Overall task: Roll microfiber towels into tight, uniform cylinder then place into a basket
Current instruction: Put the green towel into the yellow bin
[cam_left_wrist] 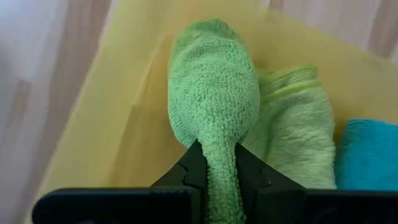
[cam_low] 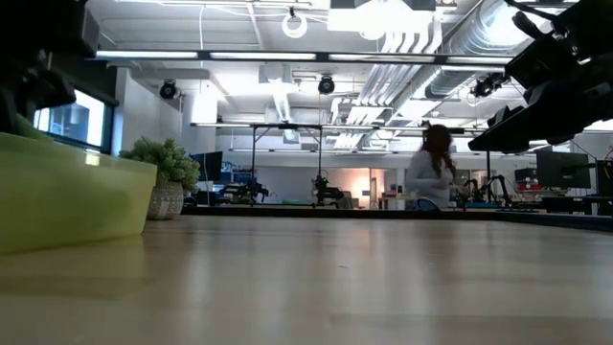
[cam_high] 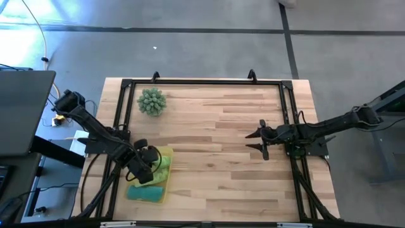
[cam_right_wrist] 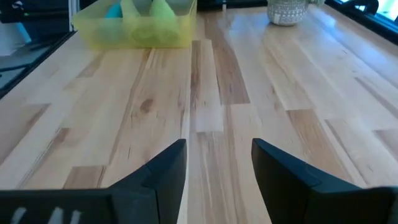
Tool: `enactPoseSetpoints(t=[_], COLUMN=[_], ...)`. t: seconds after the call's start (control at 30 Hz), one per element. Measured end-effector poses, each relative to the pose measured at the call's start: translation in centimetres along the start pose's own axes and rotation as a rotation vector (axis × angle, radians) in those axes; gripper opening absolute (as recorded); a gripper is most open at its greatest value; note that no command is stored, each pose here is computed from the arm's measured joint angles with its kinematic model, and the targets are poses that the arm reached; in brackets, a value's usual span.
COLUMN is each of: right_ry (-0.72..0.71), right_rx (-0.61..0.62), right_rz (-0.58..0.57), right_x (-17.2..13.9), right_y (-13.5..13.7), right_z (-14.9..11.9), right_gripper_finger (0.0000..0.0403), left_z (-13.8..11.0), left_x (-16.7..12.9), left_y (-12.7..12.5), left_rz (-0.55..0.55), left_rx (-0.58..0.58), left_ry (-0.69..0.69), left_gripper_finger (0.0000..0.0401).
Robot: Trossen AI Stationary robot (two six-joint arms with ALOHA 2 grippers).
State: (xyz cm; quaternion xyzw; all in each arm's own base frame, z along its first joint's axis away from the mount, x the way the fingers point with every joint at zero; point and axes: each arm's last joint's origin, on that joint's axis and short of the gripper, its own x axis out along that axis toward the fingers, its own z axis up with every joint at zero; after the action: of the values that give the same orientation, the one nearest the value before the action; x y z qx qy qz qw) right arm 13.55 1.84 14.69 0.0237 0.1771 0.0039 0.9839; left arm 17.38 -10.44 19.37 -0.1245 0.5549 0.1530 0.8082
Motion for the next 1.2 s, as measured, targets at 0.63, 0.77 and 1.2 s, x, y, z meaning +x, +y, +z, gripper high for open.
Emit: enactPoseSetpoints(t=[0.63, 0.77, 1.2], right_ry=[0.073, 0.077, 0.081], right_rx=[0.051, 0.005, -0.044], right_rz=[-0.009, -0.008, -0.006], right_x=[0.1, 0.1, 0.1], right_y=[-0.1, -0.1, -0.1], right_z=[-0.7, -0.7, -0.7], right_gripper_finger=[0.0174, 0.0174, 0.0174], left_z=[-1.8, -1.7, -1.4], left_x=[4.0, 4.0, 4.0], left_y=[0.7, 0.6, 0.7], left_rz=[-0.065, -0.073, -0.074], left_rx=[-0.041, -0.047, -0.041], left_ry=[-0.082, -0.093, -0.103], left_gripper_finger=[0.0031, 0.0046, 0.0142])
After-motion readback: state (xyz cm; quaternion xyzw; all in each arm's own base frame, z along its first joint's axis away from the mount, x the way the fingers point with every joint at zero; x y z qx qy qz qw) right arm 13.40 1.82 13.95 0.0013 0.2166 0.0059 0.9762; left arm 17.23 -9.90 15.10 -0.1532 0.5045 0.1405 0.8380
